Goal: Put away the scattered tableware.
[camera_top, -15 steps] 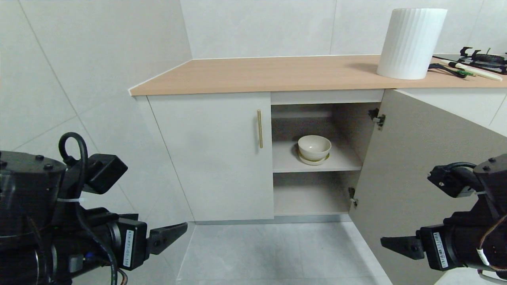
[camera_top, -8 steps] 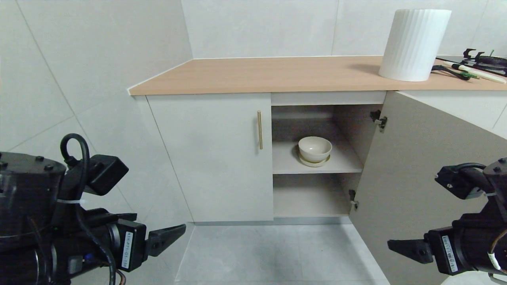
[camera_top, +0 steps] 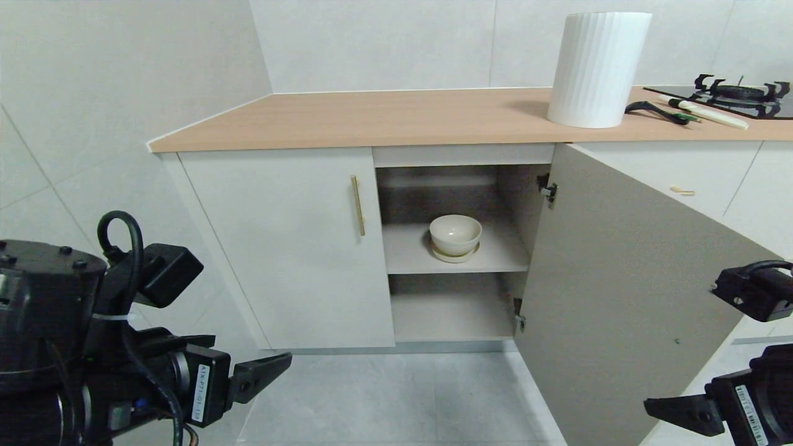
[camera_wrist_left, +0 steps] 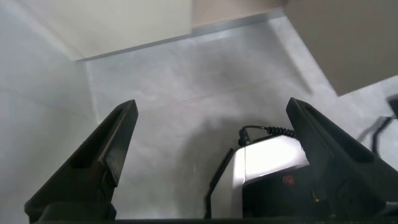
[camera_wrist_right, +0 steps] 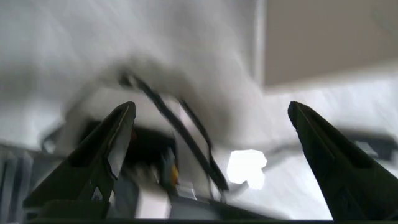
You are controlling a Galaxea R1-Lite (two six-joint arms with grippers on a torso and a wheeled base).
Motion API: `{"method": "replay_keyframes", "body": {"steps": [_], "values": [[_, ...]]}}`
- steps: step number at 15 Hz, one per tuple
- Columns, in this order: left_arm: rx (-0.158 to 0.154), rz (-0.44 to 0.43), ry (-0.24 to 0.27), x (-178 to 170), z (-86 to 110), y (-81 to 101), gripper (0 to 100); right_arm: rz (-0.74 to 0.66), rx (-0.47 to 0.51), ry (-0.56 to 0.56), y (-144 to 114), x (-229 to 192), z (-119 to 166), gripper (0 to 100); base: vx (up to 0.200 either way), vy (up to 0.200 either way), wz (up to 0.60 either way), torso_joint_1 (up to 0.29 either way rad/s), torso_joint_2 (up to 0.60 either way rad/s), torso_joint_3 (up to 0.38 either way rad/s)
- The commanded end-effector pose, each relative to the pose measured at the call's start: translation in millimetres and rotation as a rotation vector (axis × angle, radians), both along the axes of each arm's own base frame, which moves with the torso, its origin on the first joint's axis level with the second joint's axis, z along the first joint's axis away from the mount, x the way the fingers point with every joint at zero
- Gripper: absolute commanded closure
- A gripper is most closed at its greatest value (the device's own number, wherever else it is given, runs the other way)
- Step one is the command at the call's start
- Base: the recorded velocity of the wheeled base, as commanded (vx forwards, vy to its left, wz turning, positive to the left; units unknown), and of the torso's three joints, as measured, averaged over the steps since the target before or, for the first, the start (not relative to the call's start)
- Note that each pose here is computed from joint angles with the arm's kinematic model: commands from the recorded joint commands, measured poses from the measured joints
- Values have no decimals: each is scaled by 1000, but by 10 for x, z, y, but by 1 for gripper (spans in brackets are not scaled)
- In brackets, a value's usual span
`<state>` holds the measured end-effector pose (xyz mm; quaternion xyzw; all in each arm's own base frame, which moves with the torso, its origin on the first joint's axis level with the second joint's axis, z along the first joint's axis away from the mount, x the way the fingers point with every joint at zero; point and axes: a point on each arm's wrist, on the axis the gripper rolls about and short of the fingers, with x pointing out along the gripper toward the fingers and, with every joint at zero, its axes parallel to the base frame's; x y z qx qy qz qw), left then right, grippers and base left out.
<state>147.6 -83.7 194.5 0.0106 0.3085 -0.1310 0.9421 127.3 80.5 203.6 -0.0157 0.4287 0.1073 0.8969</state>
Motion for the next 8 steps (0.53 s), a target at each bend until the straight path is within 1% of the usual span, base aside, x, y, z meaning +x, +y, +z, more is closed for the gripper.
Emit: {"method": "replay_keyframes", "body": {"steps": [1,2,5,8], "values": [[0,0,0,0,0,0,0,1,6,-10,-43,-66,103,0,0,-200,0,2,-2,-7],[1,0,2,-1,-5,1,0,2,-4,4,-78,-118,145,0,0,-200,0,2,-2,-2],[-1,0,-1,-2,2,1,0,-9,-10,-2,-180,-254,296,0,0,0,0,0,0,0],[-1,0,-1,-2,2,1,0,-125,-60,-52,-274,-229,358,0,0,0,0,0,0,0]]}}
